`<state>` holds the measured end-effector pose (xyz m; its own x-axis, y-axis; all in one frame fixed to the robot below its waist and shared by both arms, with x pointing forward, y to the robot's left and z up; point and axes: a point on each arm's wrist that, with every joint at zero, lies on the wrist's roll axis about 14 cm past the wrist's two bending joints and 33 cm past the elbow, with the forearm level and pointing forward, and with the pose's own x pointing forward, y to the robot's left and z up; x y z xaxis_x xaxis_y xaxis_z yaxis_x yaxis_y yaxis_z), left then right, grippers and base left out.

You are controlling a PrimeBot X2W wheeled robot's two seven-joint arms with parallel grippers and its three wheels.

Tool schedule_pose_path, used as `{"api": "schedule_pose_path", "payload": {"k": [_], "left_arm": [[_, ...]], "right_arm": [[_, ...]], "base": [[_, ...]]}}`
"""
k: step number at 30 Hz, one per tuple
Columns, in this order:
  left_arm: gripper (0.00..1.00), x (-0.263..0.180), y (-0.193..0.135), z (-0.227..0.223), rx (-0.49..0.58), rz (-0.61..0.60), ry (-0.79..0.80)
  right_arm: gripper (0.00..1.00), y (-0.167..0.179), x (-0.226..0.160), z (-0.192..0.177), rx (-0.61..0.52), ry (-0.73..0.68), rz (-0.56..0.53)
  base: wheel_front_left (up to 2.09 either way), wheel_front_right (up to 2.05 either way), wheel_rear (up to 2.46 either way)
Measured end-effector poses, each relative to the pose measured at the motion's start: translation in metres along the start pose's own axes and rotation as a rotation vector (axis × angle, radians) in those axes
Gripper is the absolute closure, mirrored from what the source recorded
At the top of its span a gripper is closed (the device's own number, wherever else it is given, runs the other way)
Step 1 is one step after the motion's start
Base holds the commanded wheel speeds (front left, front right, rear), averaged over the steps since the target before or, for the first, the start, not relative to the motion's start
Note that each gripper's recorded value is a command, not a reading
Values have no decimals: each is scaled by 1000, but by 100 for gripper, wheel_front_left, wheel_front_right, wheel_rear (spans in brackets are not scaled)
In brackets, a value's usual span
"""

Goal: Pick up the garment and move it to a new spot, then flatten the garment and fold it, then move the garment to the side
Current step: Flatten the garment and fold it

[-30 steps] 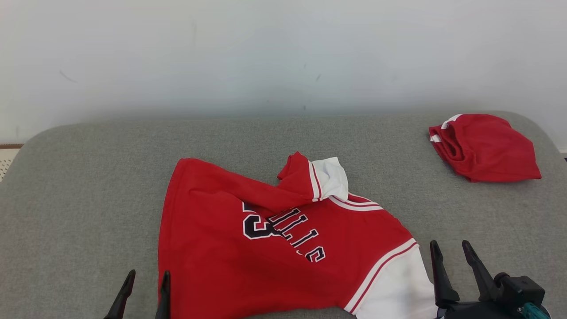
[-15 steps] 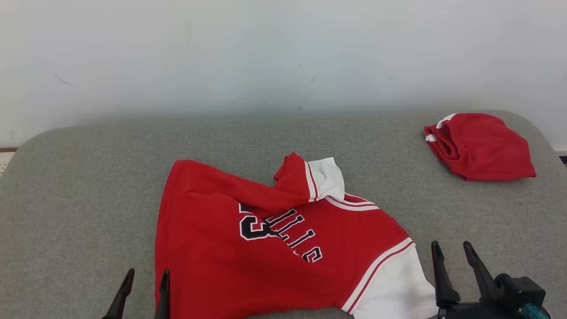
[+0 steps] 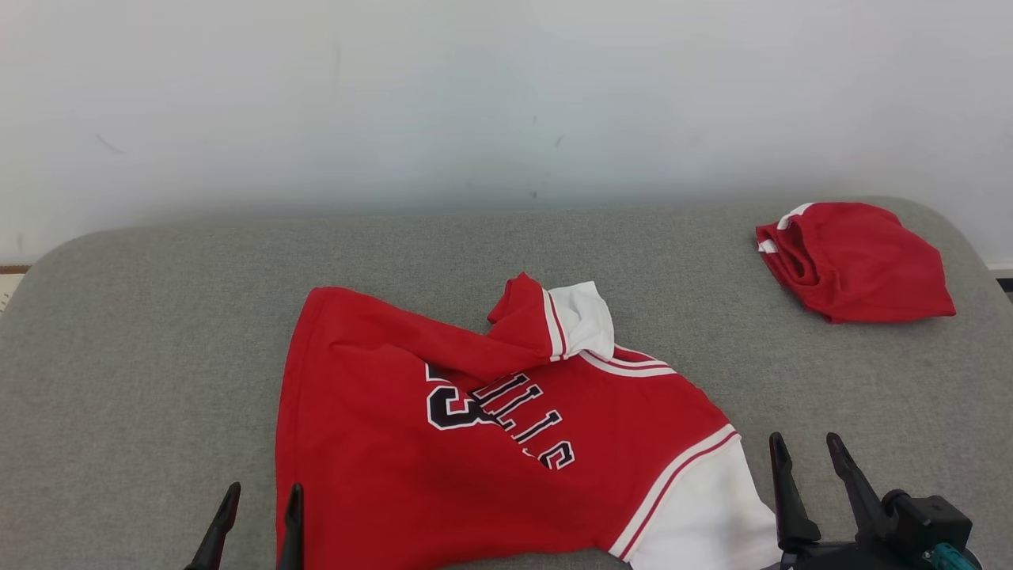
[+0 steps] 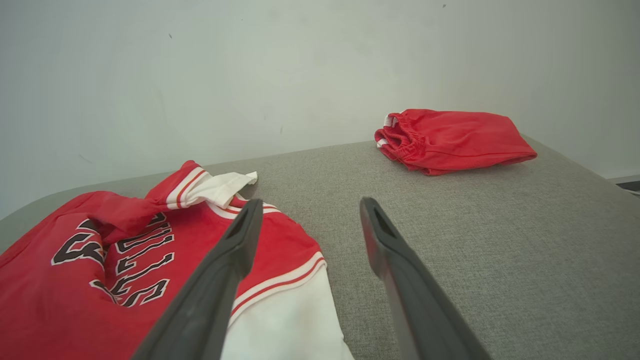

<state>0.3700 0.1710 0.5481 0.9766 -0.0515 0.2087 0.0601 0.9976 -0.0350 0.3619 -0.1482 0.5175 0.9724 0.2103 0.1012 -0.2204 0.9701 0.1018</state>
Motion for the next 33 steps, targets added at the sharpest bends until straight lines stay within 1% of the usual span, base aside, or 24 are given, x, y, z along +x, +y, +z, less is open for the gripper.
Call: {"api": "schedule_pose_path", "payload": {"k": [20,24,29,33], "left_arm": [[0,0,0,-2,1,2,7],[0,-3,-6,-5,-29,-23,17],[0,-17,-21,-27,-56,-75,91],[0,-25,-22,-44,-73,-77,146]], "right_arm": [[0,0,1,-1,1,5,1],[0,1,-1,-6,1,27,2],[0,-3,-4,-15,-13,74,-1],[0,-4,-6,-26,-18,127,1]], "base": [[0,0,0],[0,0,0],[0,0,0],[0,0,0]]}}
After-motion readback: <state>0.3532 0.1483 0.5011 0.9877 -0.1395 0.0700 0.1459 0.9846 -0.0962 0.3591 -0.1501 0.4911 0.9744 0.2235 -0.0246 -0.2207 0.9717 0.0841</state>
